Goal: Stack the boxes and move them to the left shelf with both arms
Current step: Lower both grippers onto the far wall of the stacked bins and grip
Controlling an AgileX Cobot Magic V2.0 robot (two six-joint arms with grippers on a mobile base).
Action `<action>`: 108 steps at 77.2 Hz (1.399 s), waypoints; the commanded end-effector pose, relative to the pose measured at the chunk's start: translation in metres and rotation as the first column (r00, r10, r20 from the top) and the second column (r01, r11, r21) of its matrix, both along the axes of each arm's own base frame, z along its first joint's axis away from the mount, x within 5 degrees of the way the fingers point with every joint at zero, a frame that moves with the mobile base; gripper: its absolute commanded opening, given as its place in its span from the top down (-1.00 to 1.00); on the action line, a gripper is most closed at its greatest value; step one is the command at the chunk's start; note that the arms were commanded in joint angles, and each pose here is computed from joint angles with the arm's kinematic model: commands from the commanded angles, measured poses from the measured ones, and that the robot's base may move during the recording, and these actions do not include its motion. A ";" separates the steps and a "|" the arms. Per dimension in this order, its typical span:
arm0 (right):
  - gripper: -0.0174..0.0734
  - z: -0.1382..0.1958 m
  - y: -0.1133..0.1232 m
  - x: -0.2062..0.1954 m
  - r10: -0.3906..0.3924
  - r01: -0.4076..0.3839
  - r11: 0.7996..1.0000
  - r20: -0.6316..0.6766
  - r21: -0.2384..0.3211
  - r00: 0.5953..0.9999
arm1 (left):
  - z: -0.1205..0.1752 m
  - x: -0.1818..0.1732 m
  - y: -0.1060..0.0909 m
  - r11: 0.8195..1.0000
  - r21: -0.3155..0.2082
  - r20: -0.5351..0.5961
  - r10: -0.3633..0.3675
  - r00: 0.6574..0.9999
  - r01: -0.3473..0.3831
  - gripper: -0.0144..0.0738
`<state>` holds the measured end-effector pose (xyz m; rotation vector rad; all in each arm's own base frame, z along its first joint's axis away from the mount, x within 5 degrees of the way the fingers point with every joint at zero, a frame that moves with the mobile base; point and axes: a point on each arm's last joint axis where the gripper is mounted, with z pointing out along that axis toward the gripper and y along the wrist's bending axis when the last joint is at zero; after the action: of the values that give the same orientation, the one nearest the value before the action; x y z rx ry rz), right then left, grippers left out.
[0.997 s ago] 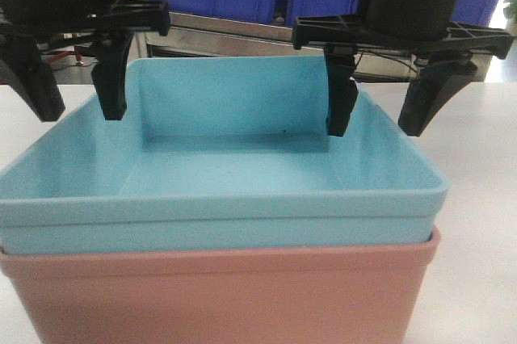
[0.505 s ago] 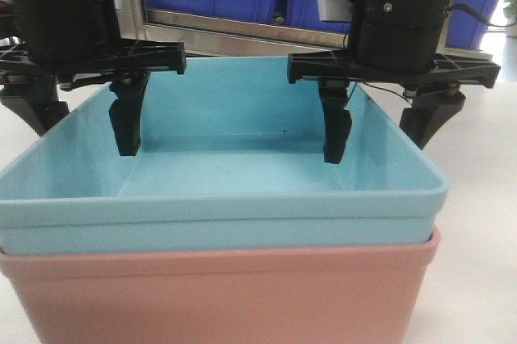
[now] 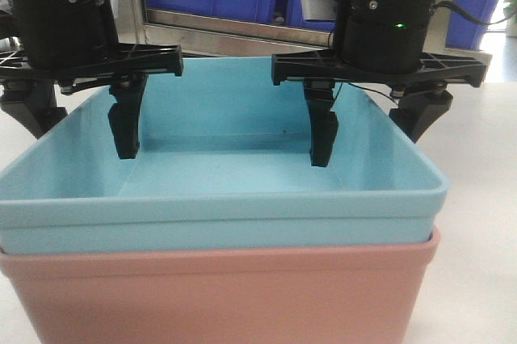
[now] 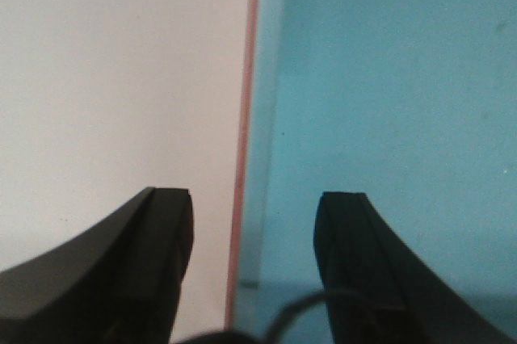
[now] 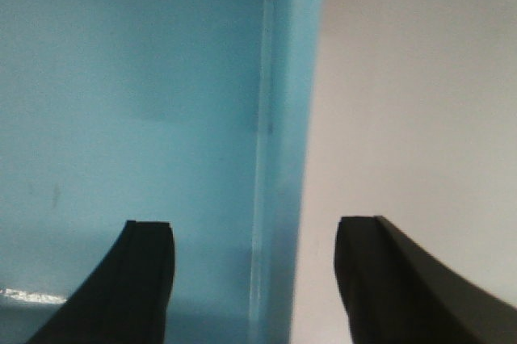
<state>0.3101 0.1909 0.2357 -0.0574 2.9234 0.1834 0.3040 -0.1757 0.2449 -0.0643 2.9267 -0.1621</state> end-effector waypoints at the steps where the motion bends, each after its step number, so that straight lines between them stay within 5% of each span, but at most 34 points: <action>1: -0.46 0.027 -0.002 -0.001 0.001 -0.004 0.999 0.076 0.033 0.997 | 0.024 -0.002 0.001 0.999 -0.041 0.060 0.007 0.998 -0.005 0.08; 17: -0.46 0.027 -0.002 0.000 0.000 -0.003 0.999 0.077 0.034 0.997 | 0.023 -0.004 0.002 0.999 -0.013 0.046 -0.051 0.998 0.051 0.08; 55: -0.46 0.027 -0.002 -0.001 -0.001 -0.002 0.999 0.076 0.034 0.997 | 0.023 -0.004 0.001 0.999 -0.025 0.038 -0.046 0.998 0.047 0.08; 63: -0.26 0.027 -0.002 -0.001 -0.001 -0.002 0.999 0.075 0.033 0.997 | 0.023 -0.004 0.001 0.999 -0.030 0.035 -0.024 0.999 0.025 0.20; 73: 0.22 0.027 -0.002 -0.001 0.000 -0.002 1.000 0.072 0.031 0.997 | 0.024 -0.003 0.001 0.999 -0.045 0.039 0.013 0.999 -0.011 0.70; 80: 0.53 0.027 -0.002 -0.001 -0.001 -0.002 0.999 0.074 0.033 0.997 | 0.024 -0.003 0.000 0.999 -0.050 0.047 0.012 0.999 -0.010 0.65; 108: 0.49 0.027 -0.002 -0.001 0.000 -0.003 1.000 0.072 0.031 0.997 | 0.024 -0.003 0.001 0.999 -0.046 0.041 0.012 0.999 -0.010 0.66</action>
<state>0.3092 0.1895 0.2353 -0.0600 2.9352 0.1608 0.3005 -0.1753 0.2442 -0.0646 2.9660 -0.1558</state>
